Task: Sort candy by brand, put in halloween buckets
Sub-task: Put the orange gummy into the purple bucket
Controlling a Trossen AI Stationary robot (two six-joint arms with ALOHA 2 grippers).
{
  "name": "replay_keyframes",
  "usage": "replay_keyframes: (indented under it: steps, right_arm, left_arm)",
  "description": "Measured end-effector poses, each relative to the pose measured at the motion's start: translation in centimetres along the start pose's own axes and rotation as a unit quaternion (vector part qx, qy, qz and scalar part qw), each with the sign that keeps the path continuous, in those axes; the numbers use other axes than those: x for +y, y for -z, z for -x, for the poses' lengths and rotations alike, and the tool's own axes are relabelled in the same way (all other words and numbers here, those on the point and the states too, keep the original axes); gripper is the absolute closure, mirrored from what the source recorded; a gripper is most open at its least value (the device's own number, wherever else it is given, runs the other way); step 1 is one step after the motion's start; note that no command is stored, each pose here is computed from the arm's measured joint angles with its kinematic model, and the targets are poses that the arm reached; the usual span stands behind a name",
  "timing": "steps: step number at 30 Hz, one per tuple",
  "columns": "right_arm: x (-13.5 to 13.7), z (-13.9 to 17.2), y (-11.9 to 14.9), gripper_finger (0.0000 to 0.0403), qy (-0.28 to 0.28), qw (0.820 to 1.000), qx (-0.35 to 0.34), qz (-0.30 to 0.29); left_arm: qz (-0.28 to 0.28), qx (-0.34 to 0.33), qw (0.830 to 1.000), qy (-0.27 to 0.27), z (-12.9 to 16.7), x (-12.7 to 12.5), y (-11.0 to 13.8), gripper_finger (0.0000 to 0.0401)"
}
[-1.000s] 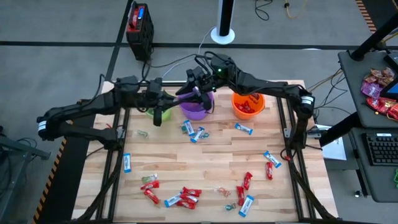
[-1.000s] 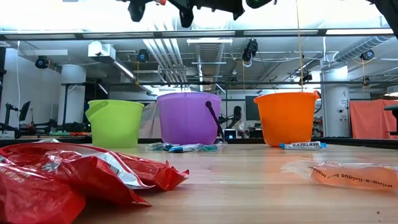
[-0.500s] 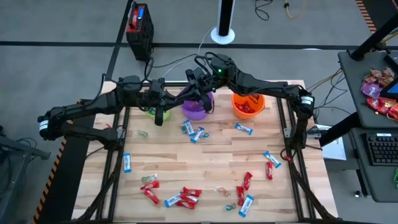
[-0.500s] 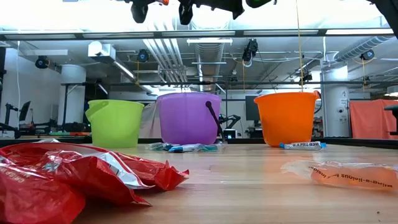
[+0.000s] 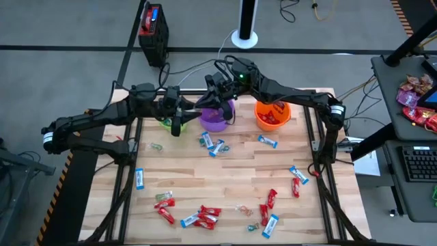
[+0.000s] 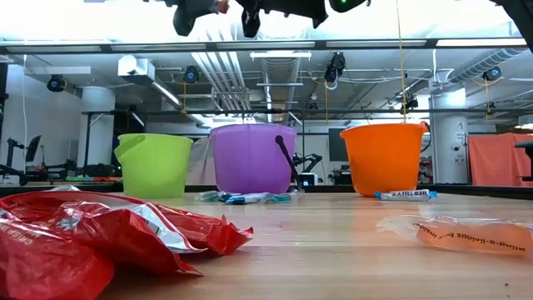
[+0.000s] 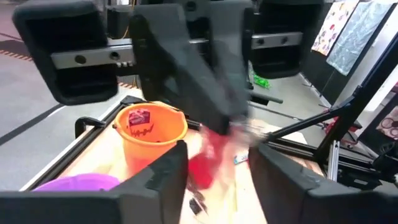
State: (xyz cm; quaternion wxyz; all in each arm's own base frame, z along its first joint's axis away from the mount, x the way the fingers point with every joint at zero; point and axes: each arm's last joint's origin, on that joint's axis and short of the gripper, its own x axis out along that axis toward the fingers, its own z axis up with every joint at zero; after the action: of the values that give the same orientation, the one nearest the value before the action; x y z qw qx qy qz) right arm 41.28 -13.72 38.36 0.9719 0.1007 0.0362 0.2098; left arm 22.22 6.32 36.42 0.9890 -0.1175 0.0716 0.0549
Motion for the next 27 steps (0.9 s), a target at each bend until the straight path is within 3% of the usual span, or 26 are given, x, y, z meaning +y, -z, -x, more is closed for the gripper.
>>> replay_keyframes:
  steps: [7, 11, 14, 17, 20, 23, 27]
  right_arm:
    - [-1.5, 2.3, -0.2, 0.0391, 0.041, 0.998, 0.019, -0.031]
    - [-3.1, 5.3, 0.4, 0.0391, 0.121, 0.987, 0.065, -0.081]
    - [-4.3, 7.7, 1.4, 0.0391, 0.189, 0.967, 0.114, -0.131]
    - [-5.1, 10.0, 2.9, 0.0391, 0.286, 0.923, 0.182, -0.185]
    - [-5.2, 12.0, 4.7, 0.0391, 0.387, 0.851, 0.261, -0.241]
    - [-4.7, 13.4, 5.9, 0.0391, 0.434, 0.79, 0.325, -0.287]
    - [-3.3, 14.1, 6.2, 0.0391, 0.45, 0.745, 0.359, -0.336]
  left_arm:
    - [0.012, 0.013, 1.0, -0.01, 0.2, 0.3, 0.2, 0.021]
    - [0.035, 0.032, 0.999, -0.025, 0.7, 0.7, 0.5, 0.0209]
    - [0.053, 0.053, 0.995, -0.063, 1.2, 1.2, 0.9, 0.0209]
    - [0.058, 0.078, 0.985, -0.14, 1.6, 1.8, 1.6, 0.0209]
    - [0.052, 0.096, 0.965, -0.237, 1.9, 2.4, 2.2, 0.0209]
    - [0.042, 0.101, 0.951, -0.289, 2.0, 2.8, 2.4, 0.0209]
    - [0.039, 0.098, 0.946, -0.307, 2.3, 3.6, 2.3, 0.0209]
